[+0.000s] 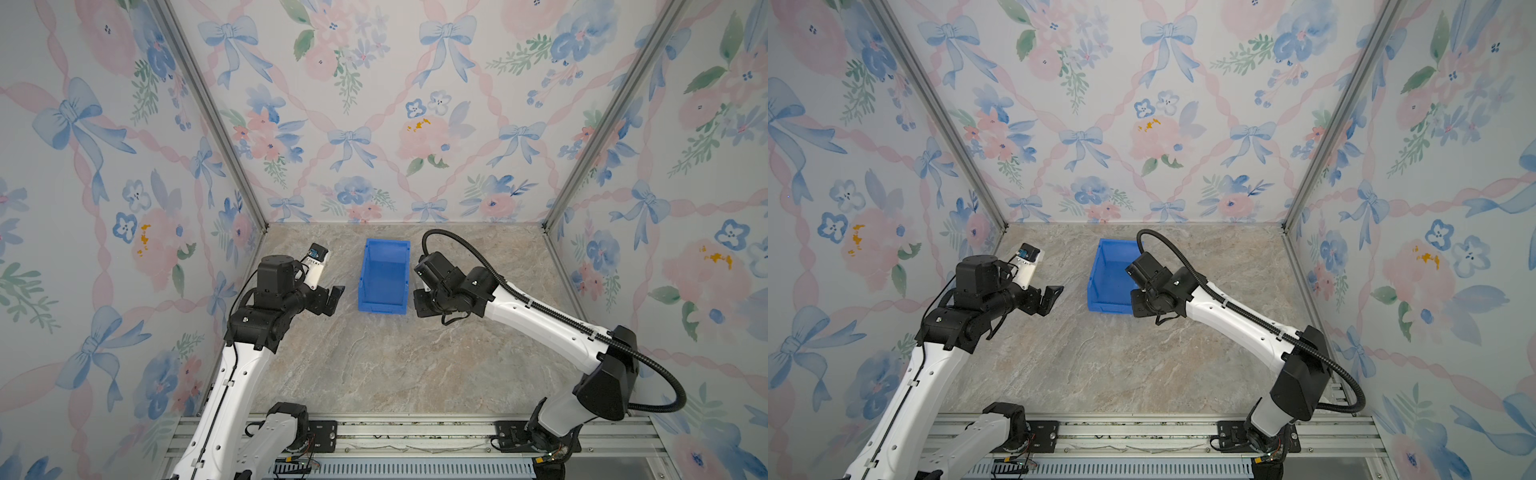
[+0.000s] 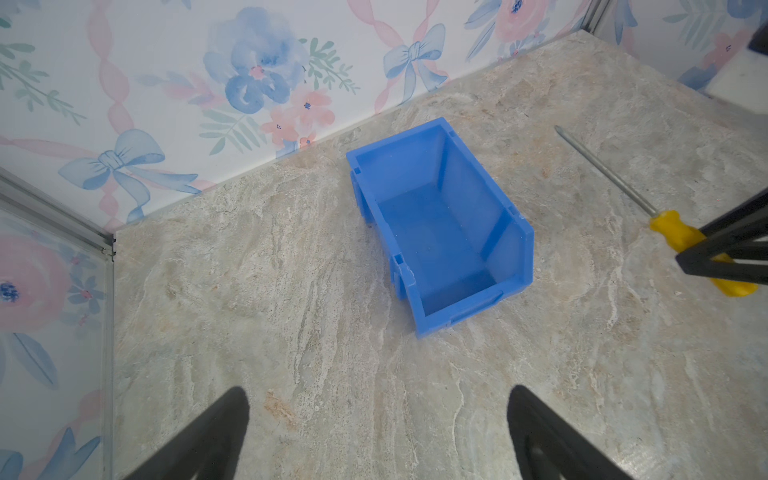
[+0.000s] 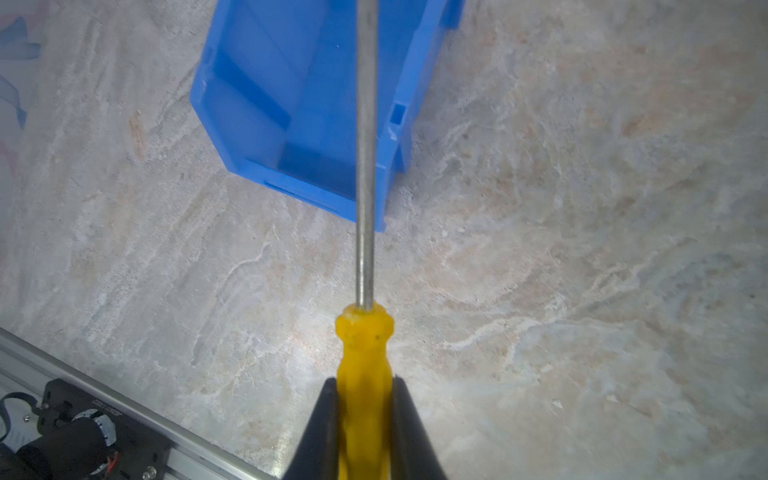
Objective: Put the screwdriver in the bin
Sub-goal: 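Lift the screwdriver with the right gripper and carry it over the blue bin, then lower the screwdriver into the blue bin and open the right gripper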
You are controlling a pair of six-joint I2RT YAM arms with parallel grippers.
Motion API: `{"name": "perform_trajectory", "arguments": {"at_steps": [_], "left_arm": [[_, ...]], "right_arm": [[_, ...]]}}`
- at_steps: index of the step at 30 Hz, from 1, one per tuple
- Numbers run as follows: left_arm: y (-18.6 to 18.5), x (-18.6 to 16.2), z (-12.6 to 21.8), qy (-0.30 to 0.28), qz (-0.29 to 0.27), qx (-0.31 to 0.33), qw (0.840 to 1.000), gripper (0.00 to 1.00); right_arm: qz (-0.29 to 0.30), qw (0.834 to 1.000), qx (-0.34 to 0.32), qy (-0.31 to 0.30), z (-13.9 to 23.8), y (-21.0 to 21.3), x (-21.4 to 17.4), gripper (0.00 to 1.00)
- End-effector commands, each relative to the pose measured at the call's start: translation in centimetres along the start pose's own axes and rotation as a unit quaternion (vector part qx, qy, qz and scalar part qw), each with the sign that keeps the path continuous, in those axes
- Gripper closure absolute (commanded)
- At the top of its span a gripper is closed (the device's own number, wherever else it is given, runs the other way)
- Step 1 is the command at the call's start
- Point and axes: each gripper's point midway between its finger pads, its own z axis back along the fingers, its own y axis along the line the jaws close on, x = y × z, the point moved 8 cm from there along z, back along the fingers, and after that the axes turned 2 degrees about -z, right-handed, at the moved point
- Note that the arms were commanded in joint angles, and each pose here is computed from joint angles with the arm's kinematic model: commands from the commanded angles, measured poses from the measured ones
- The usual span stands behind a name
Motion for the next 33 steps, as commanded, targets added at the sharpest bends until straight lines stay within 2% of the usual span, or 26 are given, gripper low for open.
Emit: {"name": "perform_trajectory", "arguments": {"at_steps": [1,14,33], "left_arm": [[-0.1,-0.5,0.2,0.004,0.003,-0.005,1.0,0.02],[0.3,0.2,0.6,-0.012,0.028,-0.021,0.999,0.02],[-0.5,-0.7,0.4,-0.012,0.037,-0.052,0.998,0.02]], "right_arm": [[0.013,1.0,0.0,0.018,-2.1,1.1,1.6,0.85],[-0.058,0.998,0.022,-0.026,-10.5,4.1,6.1,0.85],[-0.085,0.996,-0.013,-0.023,-18.2,3.9,7.3,0.82]]}}
